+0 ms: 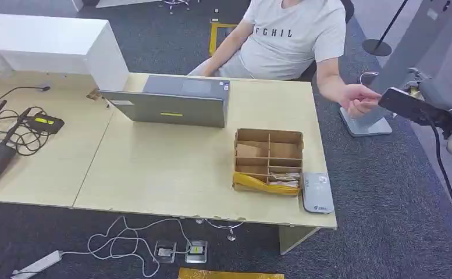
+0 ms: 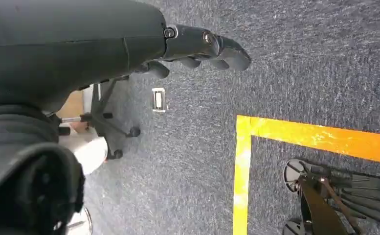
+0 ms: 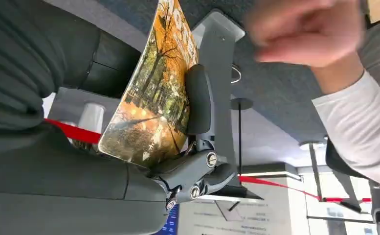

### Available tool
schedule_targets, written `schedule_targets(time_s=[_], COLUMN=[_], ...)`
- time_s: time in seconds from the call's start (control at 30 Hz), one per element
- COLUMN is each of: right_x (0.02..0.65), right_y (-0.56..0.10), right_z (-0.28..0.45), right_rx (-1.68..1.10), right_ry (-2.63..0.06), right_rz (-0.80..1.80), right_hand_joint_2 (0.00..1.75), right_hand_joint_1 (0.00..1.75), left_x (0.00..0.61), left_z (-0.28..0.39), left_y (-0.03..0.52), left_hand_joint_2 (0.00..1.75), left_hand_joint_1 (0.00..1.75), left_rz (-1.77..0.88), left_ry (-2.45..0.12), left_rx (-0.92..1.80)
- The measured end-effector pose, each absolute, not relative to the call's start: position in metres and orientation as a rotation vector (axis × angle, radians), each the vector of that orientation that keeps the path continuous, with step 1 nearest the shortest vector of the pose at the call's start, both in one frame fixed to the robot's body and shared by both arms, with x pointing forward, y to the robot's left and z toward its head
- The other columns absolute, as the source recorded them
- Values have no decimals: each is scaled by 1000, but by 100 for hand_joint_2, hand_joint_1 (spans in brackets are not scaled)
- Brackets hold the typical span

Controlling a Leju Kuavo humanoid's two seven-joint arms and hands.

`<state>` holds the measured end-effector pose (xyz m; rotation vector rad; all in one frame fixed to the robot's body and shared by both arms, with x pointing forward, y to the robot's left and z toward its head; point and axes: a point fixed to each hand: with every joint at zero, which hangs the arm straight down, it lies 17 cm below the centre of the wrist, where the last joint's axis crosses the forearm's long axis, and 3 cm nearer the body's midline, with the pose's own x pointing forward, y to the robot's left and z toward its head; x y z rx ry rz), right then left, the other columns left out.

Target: Pass the card to the sensor for recognition and then transmit it.

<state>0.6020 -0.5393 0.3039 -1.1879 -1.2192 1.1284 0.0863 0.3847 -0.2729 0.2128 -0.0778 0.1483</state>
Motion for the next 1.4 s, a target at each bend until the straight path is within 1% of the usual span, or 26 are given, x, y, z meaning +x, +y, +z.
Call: schedule_targets(time_s=[0.5, 0.63, 0.73, 0.9, 1.1, 1.2, 1.4], right_x=[581, 570, 555, 527, 504, 499, 503], right_y=[-570, -577, -578, -551, -514, -500, -477], right_z=[301, 285, 251, 184, 139, 128, 128], right_rx=[-1228, -1210, -1173, -1070, -963, -929, -904], right_ry=[-1203, -1185, -1147, -1127, -1173, -1187, -1232], right_rz=[1101, 1088, 1088, 1139, 1140, 1146, 1151], right_hand_joint_2=[175, 175, 175, 175, 175, 175, 175], right_hand_joint_1=[175, 175, 175, 175, 175, 175, 175], left_x=[87, 87, 86, 88, 88, 89, 89], left_z=[-272, -272, -272, -271, -271, -271, -270], left_y=[388, 390, 393, 395, 397, 397, 399], left_hand_joint_2=[0, 0, 0, 0, 0, 0, 0], left_hand_joint_1=[0, 0, 0, 0, 0, 0, 0], left_rz=[114, 94, 87, 81, 78, 76, 71], left_ry=[-80, -80, -78, -80, -82, -83, -83], left_rx=[208, 214, 213, 220, 228, 228, 236])
